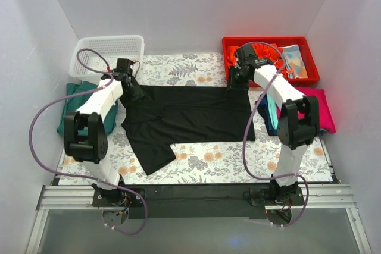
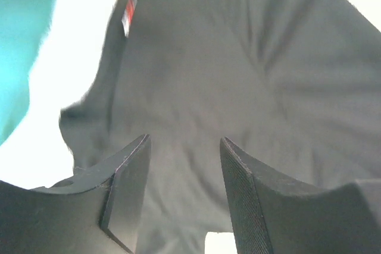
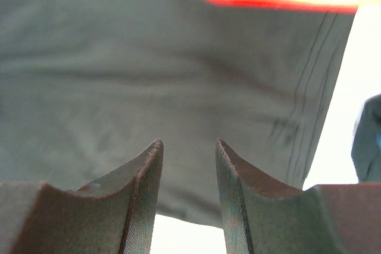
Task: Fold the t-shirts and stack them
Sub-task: Fold the flattened tshirt in 1/3 of the way, then grap the side of the flattened tshirt closest away from the robot with both arms
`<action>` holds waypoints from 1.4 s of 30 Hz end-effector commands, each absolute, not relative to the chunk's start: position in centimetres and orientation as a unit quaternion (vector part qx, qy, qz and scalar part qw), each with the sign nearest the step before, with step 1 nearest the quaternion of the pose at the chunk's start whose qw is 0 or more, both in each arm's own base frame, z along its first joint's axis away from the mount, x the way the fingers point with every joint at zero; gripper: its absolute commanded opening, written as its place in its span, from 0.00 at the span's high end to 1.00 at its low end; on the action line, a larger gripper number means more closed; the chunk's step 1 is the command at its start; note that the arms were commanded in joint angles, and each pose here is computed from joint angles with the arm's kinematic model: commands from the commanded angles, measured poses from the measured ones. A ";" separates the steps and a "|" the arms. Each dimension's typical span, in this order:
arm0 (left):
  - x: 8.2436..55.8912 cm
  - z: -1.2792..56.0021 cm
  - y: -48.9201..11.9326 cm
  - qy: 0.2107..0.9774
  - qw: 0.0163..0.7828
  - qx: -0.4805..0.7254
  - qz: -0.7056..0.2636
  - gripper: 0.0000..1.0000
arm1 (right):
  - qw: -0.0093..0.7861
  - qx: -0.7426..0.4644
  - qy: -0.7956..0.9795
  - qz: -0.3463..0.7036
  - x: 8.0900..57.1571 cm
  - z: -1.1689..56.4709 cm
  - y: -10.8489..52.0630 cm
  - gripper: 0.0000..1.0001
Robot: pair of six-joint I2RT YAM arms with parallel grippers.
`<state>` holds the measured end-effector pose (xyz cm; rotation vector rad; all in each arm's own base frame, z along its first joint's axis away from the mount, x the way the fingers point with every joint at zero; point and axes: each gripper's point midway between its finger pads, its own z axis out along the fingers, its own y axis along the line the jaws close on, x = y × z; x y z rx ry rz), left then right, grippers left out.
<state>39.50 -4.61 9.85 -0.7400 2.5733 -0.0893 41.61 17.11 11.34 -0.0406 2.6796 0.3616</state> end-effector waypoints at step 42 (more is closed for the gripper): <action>11.1 2.5 -11.6 0.865 0.153 -0.477 0.022 0.56 | 0.178 -0.099 0.968 0.144 22.1 9.4 15.7 0.53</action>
